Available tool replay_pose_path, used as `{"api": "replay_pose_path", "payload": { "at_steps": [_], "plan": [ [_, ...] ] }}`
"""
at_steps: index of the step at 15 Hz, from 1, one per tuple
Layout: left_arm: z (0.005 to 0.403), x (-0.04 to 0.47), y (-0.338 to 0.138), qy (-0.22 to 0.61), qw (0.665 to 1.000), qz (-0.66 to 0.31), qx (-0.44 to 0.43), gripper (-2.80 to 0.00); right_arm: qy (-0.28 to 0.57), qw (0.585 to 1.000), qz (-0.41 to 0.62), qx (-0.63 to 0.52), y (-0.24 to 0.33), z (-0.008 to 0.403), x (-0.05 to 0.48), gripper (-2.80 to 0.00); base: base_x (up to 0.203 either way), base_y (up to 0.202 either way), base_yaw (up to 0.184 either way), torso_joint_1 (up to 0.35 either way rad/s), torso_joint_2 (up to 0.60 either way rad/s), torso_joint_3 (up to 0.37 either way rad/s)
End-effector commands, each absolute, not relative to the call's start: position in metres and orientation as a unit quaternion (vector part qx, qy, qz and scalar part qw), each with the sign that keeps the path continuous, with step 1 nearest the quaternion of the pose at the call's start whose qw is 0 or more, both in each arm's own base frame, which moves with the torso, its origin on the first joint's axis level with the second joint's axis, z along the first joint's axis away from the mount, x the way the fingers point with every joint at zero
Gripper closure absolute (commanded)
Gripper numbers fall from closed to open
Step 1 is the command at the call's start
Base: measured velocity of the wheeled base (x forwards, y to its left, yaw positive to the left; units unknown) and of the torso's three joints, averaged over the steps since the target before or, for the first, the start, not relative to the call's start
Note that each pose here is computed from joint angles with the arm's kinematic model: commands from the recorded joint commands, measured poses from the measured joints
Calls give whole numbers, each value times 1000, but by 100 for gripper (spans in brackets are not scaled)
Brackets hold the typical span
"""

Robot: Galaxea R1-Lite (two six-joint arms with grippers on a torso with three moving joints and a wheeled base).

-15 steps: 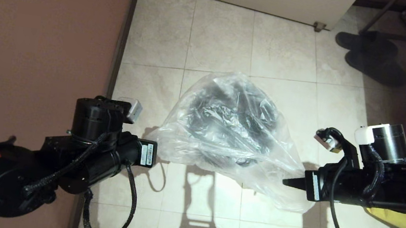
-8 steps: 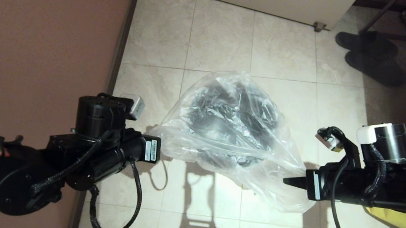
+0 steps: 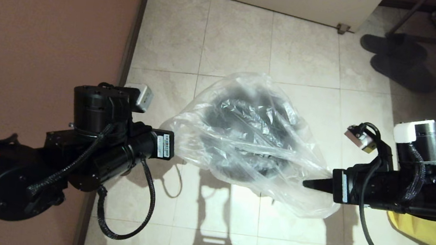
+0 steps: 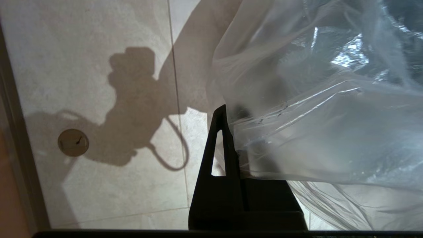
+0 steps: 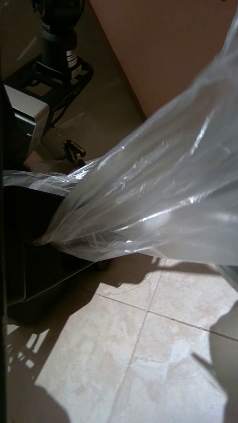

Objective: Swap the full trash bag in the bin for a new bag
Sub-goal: Put the new garbage bag on the trash can

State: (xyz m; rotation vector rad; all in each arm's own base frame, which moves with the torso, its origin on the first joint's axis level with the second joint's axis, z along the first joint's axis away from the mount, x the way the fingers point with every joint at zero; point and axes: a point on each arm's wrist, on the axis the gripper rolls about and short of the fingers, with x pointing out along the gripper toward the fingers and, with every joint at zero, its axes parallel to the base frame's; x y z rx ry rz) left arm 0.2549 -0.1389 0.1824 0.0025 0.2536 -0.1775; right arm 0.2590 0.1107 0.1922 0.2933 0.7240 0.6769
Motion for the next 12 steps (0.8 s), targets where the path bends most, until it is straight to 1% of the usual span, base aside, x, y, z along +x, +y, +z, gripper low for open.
{"api": "replay_pose_path", "payload": {
  "at_steps": [1, 3, 5, 6, 10, 12],
  "plan": [
    [175, 257, -140, 137, 987, -86, 6, 0, 363, 864, 319, 141, 110, 188, 256, 0, 0, 0, 0, 0, 0, 0],
    [163, 272, -137, 152, 986, -71, 11, 0, 368, 865, 310, 142, 110, 183, 266, 0, 0, 0, 0, 0, 0, 0],
    [172, 296, -129, 134, 990, -55, -3, 0, 323, 880, 316, 149, 110, 194, 283, 0, 0, 0, 0, 0, 0, 0],
    [177, 309, -127, 125, 991, -55, -8, 0, 316, 882, 317, 150, 112, 195, 291, 0, 0, 0, 0, 0, 0, 0],
    [161, 362, -132, 122, 991, -48, 12, 0, 312, 888, 302, 152, 114, 173, 328, 0, 0, 0, 0, 0, 0, 0],
    [158, 377, -138, 117, 992, -49, 14, 0, 301, 893, 296, 156, 111, 166, 338, 0, 0, 0, 0, 0, 0, 0]
  ]
}}
